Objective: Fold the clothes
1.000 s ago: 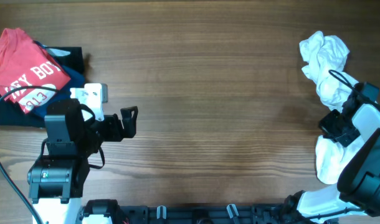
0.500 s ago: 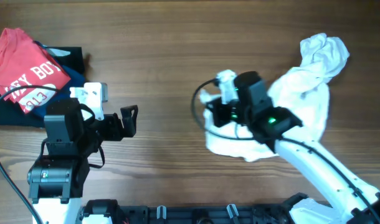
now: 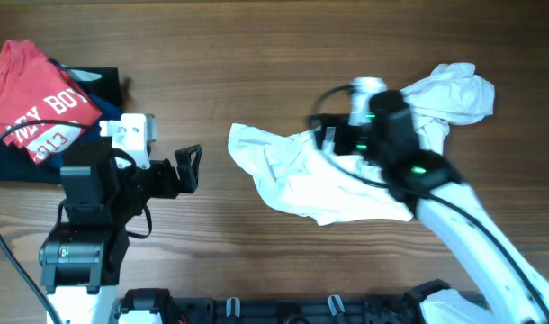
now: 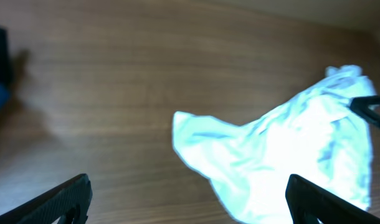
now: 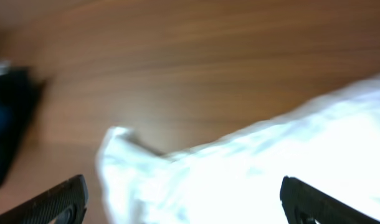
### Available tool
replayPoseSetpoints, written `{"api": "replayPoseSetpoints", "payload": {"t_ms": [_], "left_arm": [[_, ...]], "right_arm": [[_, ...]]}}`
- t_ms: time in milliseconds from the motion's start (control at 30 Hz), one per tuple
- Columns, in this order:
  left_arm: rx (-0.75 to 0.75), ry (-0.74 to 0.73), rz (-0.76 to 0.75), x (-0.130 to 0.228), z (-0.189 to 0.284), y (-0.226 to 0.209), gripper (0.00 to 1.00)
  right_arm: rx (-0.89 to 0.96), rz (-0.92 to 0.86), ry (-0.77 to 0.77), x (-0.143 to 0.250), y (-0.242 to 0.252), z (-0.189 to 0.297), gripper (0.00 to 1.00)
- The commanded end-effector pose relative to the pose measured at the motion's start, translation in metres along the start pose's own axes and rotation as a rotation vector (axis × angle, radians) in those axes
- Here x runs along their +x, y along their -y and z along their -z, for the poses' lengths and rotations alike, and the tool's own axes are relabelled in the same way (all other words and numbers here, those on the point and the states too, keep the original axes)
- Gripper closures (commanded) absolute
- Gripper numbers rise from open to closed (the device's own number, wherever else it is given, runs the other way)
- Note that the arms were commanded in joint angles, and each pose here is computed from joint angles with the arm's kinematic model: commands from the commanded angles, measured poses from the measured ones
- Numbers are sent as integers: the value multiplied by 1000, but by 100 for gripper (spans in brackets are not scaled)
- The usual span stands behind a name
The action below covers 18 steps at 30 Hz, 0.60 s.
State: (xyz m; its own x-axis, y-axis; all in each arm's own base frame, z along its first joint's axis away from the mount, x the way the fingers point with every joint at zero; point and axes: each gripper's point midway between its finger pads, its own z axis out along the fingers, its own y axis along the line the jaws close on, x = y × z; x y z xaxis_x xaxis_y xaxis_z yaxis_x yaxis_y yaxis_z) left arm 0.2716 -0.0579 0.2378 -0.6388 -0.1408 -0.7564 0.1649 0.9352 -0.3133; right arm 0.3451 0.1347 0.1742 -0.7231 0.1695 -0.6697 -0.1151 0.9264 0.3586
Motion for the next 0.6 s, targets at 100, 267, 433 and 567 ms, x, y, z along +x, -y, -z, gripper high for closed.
{"api": "replayPoseSetpoints", "payload": {"t_ms": [100,267,433,567], "left_arm": [[118,-200,61,26,-46,21,0],[115,-543,175,101,-117,40,0],[44,-744,343,167,-170,55,11],[57,-789,319,195,-189,72,27]], "right_arm": [[322,-176,60,-4,101,75,0],[376,-213,-5,13,118,81,0],[383,-216,-23,18,119,82,0],[385,-217,-31,20,119,82,0]]}}
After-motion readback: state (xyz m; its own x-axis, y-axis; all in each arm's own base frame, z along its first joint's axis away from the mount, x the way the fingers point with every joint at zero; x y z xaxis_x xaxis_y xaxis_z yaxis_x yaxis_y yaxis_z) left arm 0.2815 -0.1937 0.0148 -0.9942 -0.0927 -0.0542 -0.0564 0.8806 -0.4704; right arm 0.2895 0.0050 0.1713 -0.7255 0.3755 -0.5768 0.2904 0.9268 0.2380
